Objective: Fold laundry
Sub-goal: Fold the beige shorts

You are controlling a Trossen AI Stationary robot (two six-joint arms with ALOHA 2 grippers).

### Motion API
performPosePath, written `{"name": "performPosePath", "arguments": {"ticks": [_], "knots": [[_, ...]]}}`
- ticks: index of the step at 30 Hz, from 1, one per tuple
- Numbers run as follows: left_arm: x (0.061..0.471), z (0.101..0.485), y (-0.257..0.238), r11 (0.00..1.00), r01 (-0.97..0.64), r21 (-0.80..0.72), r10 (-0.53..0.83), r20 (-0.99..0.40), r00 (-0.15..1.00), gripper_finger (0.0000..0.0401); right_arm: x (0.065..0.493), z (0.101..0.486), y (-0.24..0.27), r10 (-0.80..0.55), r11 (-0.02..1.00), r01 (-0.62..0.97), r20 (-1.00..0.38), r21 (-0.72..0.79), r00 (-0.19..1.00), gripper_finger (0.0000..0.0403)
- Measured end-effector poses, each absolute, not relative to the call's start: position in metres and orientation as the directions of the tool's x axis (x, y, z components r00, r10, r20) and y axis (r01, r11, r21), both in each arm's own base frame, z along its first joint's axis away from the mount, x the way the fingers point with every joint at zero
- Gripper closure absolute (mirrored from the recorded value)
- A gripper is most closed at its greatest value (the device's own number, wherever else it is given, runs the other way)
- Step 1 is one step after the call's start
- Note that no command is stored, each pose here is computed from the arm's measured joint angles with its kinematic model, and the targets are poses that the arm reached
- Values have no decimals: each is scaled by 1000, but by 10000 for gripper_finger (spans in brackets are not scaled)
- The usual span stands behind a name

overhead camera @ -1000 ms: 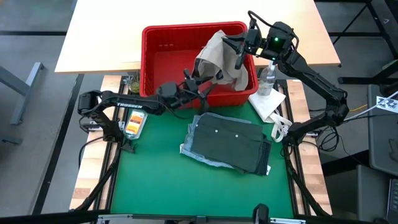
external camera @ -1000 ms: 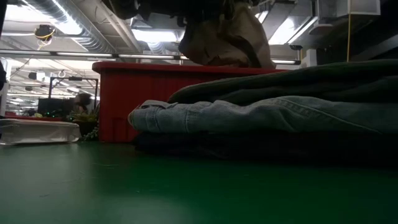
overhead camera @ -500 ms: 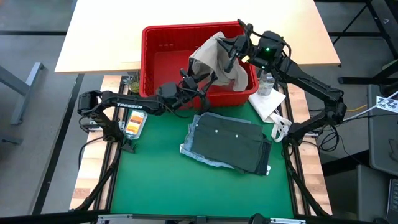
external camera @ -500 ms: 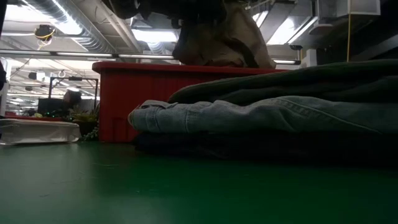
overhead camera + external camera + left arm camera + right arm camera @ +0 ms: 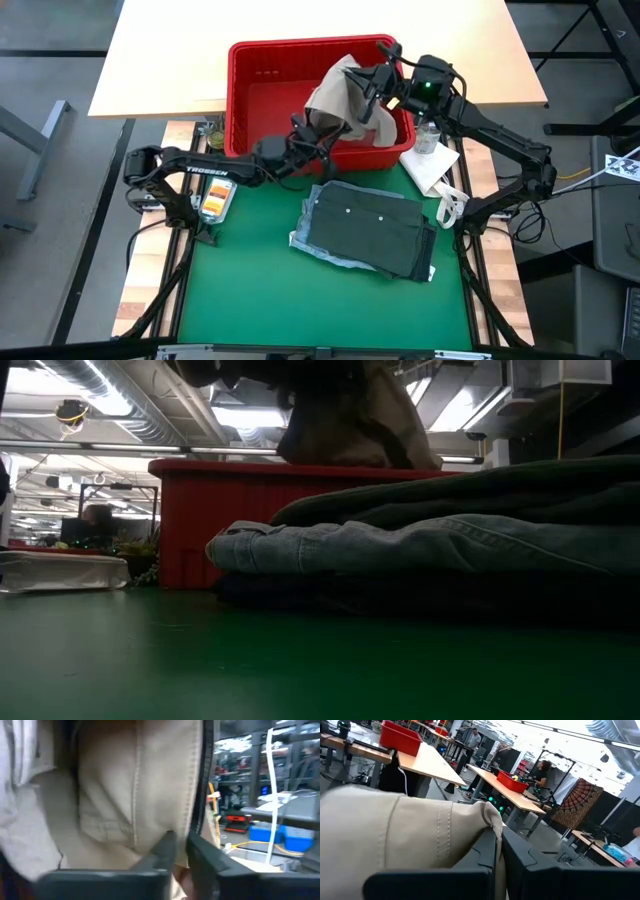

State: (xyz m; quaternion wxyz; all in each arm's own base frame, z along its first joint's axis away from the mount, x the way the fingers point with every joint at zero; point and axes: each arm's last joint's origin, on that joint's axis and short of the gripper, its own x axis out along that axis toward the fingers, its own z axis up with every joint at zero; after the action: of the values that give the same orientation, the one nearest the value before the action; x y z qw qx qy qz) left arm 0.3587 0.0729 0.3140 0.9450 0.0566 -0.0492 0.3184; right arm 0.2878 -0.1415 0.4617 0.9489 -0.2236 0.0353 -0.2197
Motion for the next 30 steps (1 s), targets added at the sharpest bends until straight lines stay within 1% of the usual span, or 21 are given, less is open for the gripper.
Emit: {"name": "performPosePath", "arguments": {"ticks": [1,2,3,10,17,21,27,30], "knots": [[358,316,71,799,-597,75,585,134,800,374,288,462,-142,-433,800,400,31,-447,901,386],[358,317,69,808,-584,75,572,138,809,387,288,462,-142,-437,791,400,30,-463,899,386],[357,320,67,817,-572,72,558,146,817,391,288,461,-142,-447,779,405,29,-479,894,386],[336,352,52,861,-505,53,483,225,846,399,286,460,-144,-534,674,439,18,-595,845,386],[295,394,47,853,-518,68,475,308,824,400,285,459,-146,-582,571,410,2,-711,813,386],[272,413,44,849,-524,65,472,352,808,401,287,455,-144,-537,599,354,-32,-718,843,386],[248,425,39,856,-511,76,461,334,822,401,289,451,-141,-411,661,238,-77,-712,908,386],[243,428,39,857,-510,73,459,341,820,401,289,450,-140,-360,677,201,-81,-709,929,386]]}}
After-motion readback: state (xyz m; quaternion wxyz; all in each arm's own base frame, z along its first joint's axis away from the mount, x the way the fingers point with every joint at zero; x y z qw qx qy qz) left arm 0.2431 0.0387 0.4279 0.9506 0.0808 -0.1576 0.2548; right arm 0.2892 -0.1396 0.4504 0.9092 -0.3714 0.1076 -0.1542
